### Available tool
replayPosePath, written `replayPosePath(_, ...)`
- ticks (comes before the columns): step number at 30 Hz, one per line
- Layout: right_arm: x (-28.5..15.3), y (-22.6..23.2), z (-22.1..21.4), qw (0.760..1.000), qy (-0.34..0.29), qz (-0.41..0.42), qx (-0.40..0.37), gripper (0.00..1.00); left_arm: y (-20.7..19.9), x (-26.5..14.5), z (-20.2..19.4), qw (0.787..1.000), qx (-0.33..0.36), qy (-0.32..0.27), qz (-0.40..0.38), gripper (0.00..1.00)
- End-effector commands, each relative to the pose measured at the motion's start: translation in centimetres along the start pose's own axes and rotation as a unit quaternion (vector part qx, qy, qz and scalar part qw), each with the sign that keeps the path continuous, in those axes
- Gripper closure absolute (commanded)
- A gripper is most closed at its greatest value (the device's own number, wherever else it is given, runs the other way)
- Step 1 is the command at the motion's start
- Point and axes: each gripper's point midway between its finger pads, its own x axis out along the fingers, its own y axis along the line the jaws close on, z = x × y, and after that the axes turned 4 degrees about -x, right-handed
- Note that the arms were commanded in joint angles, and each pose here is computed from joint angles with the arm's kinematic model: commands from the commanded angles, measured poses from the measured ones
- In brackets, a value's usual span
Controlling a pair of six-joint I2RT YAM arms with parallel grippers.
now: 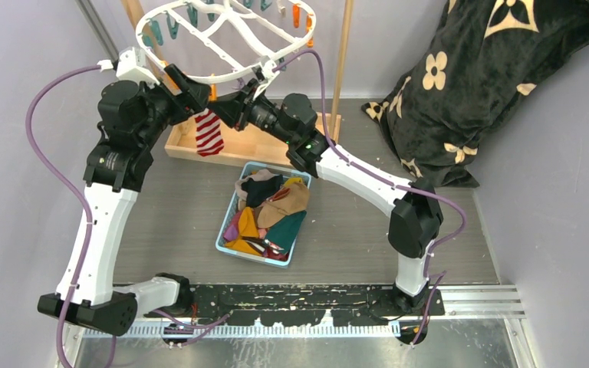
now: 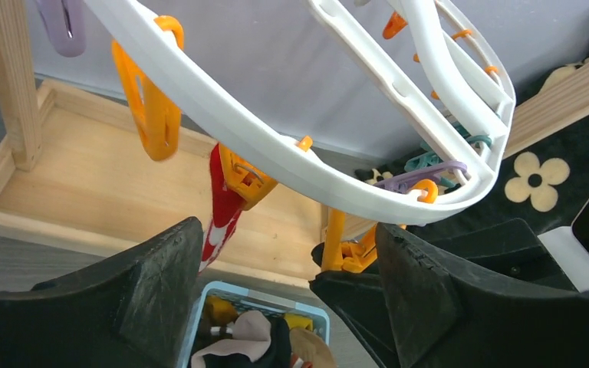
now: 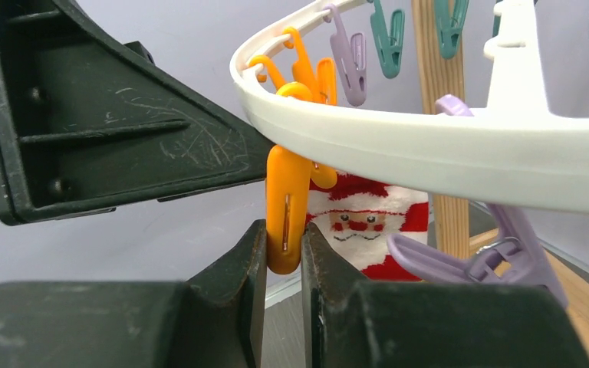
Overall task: Clip the socks to the hanger
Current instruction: Open the clamp at the hanger.
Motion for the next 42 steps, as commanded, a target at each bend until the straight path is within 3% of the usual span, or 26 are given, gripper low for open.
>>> replayPosePath(1, -0.3, 3.2, 4.1, 0.998, -0.039, 0.024, -0.032, 0.99, -3.4, -2.0, 0.7, 0.997, -0.011, -0.005, -0.078, 0.16)
replayPosePath(12, 0.3, 3.7, 3.2, 0.999, -0.026, 0.020, -0.033, 0.99, -5.1, -2.5, 0.1, 0.991, -0.023, 0.008, -0.129, 0.20)
replayPosePath(18, 0.5, 3.7, 2.8, 0.999, -0.019, 0.017, -0.038, 0.99, -4.5, -1.5, 0.2, 0.994, -0.022, 0.003, -0.110, 0.30)
replayPosePath(24, 0.6, 4.0, 2.4, 0.999, -0.014, 0.014, -0.046, 0.99, -4.1, -0.7, 0.8, 0.995, -0.012, -0.006, -0.094, 0.46)
replayPosePath(33, 1.0, 4.3, 2.0, 0.999, -0.005, 0.017, -0.049, 0.99, -3.1, 0.0, 1.5, 0.998, 0.006, -0.022, -0.067, 0.57)
replayPosePath(42, 1.2, 4.2, 1.8, 0.999, 0.000, 0.015, -0.049, 0.99, -3.5, -0.6, 2.2, 0.997, 0.007, -0.035, -0.073, 0.53)
